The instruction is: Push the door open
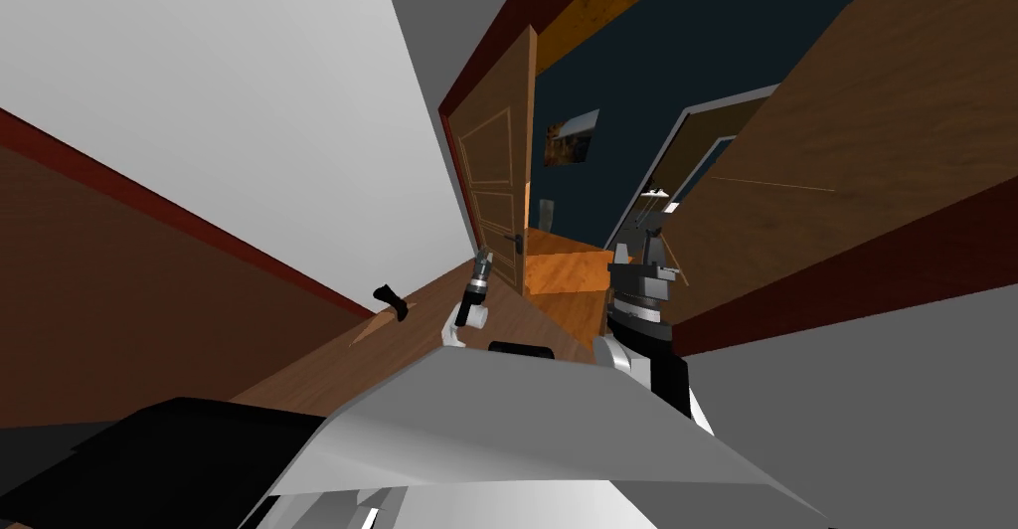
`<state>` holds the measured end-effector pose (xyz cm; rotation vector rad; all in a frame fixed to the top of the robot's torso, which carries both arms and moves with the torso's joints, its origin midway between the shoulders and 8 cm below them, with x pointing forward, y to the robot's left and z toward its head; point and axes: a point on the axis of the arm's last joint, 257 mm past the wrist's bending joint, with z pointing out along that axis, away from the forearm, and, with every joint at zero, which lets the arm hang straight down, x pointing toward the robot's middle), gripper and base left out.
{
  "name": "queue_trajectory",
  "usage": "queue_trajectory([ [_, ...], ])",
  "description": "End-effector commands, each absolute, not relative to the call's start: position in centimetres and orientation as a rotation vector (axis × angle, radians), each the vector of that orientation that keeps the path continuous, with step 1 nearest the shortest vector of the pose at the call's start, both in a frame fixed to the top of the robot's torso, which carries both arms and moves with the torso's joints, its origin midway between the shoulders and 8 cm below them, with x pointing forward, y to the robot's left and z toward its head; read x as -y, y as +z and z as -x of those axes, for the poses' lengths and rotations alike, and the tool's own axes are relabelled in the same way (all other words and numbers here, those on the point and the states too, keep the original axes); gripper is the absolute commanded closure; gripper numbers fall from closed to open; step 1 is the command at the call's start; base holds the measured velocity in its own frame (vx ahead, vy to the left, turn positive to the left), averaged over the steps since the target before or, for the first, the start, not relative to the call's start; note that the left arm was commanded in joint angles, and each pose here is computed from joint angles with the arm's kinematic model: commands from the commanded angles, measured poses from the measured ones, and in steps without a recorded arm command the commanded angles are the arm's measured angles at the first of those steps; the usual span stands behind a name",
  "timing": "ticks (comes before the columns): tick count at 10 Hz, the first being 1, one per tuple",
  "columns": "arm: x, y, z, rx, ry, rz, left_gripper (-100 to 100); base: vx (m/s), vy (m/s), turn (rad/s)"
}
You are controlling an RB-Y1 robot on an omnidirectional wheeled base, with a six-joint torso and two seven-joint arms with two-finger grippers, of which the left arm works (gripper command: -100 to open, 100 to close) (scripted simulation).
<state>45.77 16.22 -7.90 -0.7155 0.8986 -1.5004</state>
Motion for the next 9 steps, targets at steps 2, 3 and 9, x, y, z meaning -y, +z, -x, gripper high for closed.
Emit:
queue_trajectory([
  [2, -14.9, -9.6, -46.9, -0.942, -1.515, 0.732, -100, 0.068, 0.070, -0.020],
  [3, -14.2, -10.4, -47.5, -0.966, -1.524, 0.740, -100, 0.070, 0.098, -0.046],
  [9, -11.1, -14.0, -49.7, -1.071, -1.555, 0.775, -100, 0.065, 0.080, -0.032],
])
